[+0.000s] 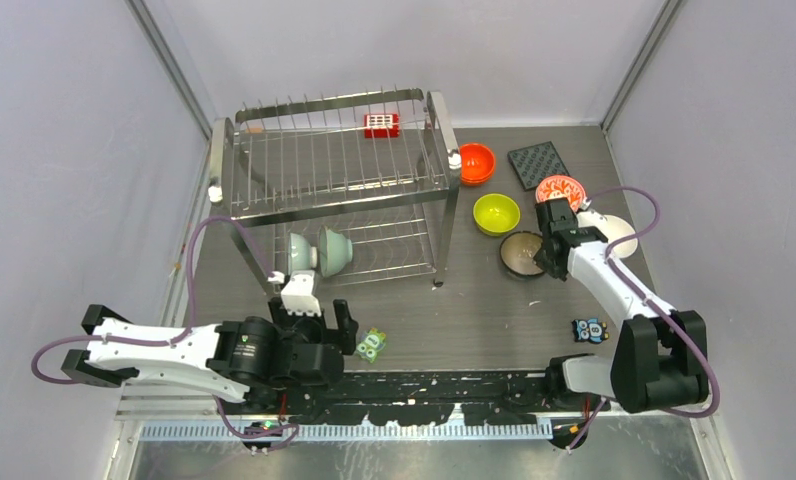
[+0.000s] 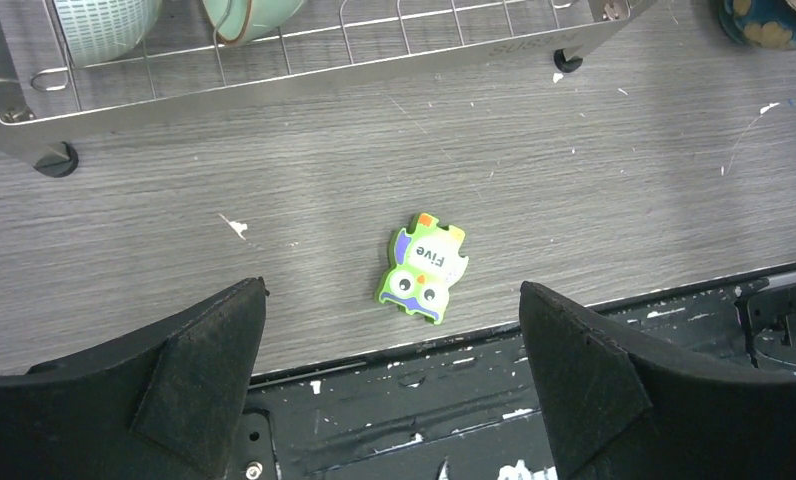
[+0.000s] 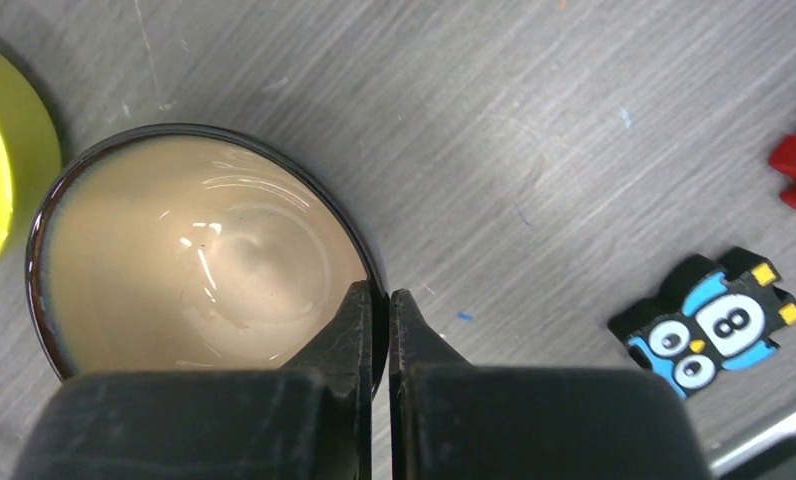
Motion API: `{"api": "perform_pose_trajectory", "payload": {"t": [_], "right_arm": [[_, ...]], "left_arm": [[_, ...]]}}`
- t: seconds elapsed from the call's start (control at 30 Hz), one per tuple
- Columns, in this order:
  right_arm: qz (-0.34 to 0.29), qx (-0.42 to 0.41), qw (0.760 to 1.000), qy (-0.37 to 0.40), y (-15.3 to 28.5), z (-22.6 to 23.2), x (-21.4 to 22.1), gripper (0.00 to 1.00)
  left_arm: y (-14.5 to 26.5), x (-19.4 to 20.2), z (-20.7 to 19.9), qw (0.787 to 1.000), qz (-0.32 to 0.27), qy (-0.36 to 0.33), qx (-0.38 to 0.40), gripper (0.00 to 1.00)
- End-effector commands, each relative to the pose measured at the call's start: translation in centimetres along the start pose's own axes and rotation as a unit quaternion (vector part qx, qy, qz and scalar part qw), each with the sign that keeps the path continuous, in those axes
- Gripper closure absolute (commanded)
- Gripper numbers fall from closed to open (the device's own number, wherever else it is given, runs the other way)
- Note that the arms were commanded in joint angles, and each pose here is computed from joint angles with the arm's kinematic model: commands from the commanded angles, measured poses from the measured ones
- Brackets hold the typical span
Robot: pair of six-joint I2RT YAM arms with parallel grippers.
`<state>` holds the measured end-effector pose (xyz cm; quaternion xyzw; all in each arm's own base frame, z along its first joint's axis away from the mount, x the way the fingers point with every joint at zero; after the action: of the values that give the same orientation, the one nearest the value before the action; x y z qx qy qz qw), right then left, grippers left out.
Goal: Unload the bowls from the dish rack
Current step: Place the bowl at the center of the board.
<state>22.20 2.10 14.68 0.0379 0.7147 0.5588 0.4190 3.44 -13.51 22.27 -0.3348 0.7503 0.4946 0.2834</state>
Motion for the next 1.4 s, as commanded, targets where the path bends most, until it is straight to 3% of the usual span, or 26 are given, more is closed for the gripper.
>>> {"api": "perform_pose_trajectory", "payload": {"t": [0.0, 0.27, 0.47, 0.63, 0.97, 1.17, 1.37], "right_arm": [[-0.027, -0.028, 0.999, -0.014, -0.6, 1.6, -2.1, 0.99], [-0.009, -0.04, 0.999, -0.01, -1.1, 1.8, -1.5, 0.99], [-0.008, -0.061, 0.998, -0.001, -0.3, 1.6, -1.4, 0.73], [-0.007, -0.081, 0.997, -0.009, 0.9, 1.3, -1.4, 0.58], [-0.024, -0.149, 0.988, -0.017, 5.4, 0.1, -1.9, 0.4], [-0.041, -0.201, 0.979, -0.013, 9.8, -1.5, -2.3, 0.35], [-0.025, -0.334, 0.942, -0.011, 13.9, -1.6, -0.8, 0.36]], "left_arm": [[-0.1, -0.9, 0.6, 0.999, -0.04, -0.011, -0.003, 0.01], [-0.3, -1.2, 1.2, 0.998, -0.058, -0.007, 0.002, 0.02], [-0.2, -1.6, 1.1, 0.998, -0.067, -0.018, 0.004, 0.02], [-0.1, -1.8, 0.8, 0.997, -0.07, -0.036, 0.003, 0.02], [0.0, -2.5, -0.2, 0.993, -0.089, -0.072, 0.014, 0.03], [0.1, -2.9, -0.8, 0.991, -0.099, -0.091, 0.029, 0.03], [-0.5, -2.6, -3.5, 0.979, -0.099, -0.153, 0.089, 0.03]]}}
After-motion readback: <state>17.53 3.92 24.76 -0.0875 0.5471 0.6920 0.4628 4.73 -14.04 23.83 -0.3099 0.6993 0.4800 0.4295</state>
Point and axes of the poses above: each gripper's point midway between its finger pads, its own y axis back along the fingers, its own z axis along the line the jaws close on, x = y × z, the point moved 9 cm from there along y, back along the fingers, and after that the axes turned 5 degrees about y, right-handed, at the moved point
